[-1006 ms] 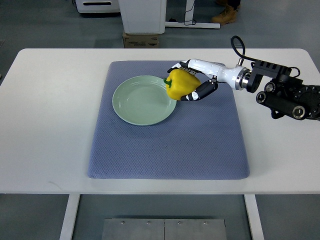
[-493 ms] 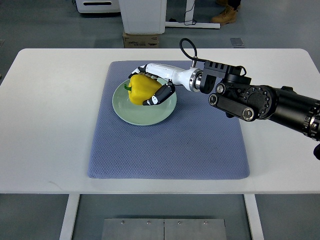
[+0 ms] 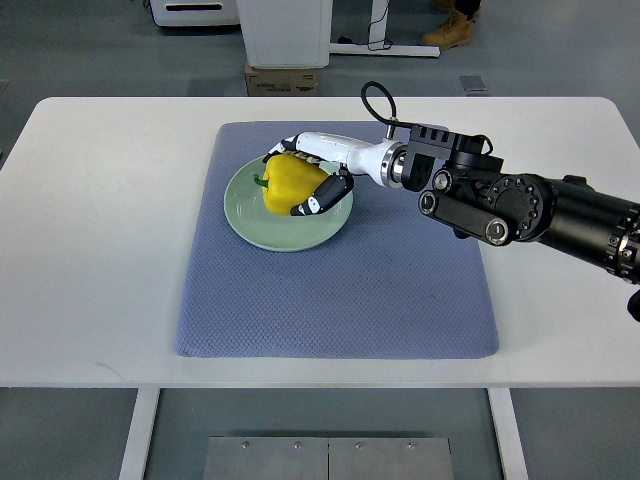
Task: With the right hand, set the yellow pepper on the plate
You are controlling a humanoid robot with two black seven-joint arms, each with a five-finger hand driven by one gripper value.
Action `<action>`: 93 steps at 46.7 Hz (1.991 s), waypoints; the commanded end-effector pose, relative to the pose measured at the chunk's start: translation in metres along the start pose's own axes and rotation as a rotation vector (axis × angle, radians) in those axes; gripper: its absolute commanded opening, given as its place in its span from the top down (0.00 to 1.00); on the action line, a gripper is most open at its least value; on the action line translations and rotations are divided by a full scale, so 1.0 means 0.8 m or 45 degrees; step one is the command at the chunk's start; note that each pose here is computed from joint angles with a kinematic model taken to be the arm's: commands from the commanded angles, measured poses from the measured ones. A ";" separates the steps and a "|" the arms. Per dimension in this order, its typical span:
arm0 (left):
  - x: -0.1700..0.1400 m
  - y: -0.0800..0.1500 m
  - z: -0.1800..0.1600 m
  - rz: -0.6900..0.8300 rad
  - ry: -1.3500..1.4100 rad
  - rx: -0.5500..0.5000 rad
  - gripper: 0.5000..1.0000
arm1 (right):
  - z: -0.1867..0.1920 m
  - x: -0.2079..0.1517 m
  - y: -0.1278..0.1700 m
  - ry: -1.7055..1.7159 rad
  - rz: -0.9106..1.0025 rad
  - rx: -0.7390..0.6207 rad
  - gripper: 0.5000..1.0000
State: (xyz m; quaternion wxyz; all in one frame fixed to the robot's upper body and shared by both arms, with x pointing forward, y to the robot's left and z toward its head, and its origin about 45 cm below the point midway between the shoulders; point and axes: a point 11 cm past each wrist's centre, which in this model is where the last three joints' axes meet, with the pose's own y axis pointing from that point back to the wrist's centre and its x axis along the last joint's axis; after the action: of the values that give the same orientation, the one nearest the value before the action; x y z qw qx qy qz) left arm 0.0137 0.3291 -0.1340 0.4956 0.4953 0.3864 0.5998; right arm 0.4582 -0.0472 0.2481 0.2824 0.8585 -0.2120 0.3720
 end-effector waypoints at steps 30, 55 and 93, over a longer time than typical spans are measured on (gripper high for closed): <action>0.000 0.000 0.001 0.000 0.001 -0.001 0.00 | 0.010 -0.020 0.001 -0.008 -0.042 -0.029 0.96; 0.000 0.000 0.001 0.000 0.001 -0.001 0.00 | 0.014 -0.022 0.002 -0.036 -0.032 -0.035 0.00; 0.000 0.000 0.001 -0.001 -0.001 -0.002 0.00 | 0.066 0.077 0.061 -0.478 0.370 -0.065 0.00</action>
State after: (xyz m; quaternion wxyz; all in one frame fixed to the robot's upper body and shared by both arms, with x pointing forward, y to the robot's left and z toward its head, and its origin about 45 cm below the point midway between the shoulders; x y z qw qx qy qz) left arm 0.0136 0.3291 -0.1340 0.4957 0.4953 0.3863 0.5998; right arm 0.4915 -0.1107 0.2763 0.2180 0.8687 -0.3625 0.2578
